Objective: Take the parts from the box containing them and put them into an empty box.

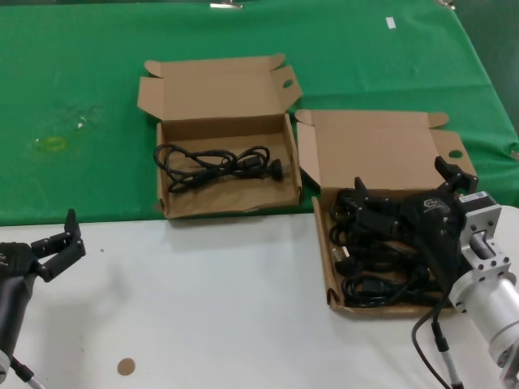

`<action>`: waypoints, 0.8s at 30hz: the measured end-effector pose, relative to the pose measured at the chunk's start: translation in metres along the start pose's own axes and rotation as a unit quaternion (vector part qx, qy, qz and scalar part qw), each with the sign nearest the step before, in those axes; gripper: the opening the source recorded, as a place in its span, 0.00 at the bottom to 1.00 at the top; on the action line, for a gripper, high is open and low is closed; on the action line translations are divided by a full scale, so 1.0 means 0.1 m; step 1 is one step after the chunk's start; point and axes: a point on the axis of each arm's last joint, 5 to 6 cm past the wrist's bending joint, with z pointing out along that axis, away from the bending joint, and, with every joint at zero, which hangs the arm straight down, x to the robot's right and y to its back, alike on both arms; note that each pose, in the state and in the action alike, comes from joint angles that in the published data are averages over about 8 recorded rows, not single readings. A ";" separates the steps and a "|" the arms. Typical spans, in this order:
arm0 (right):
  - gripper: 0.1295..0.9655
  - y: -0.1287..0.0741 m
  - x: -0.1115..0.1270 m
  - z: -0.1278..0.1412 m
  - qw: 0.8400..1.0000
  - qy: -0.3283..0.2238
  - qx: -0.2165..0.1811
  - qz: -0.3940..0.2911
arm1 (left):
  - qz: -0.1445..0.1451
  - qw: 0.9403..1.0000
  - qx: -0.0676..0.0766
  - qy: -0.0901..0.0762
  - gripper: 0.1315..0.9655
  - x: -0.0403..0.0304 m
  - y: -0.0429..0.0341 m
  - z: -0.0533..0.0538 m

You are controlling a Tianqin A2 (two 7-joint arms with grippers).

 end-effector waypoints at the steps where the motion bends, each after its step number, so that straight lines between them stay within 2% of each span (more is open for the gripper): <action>1: 1.00 0.00 0.00 0.00 1.000 0.000 0.000 0.000 | 0.000 1.000 0.000 0.000 1.00 0.000 0.000 0.00; 24: 1.00 0.00 0.00 0.00 1.000 0.000 0.000 0.000 | 0.000 1.000 0.000 0.000 1.00 0.000 0.000 0.00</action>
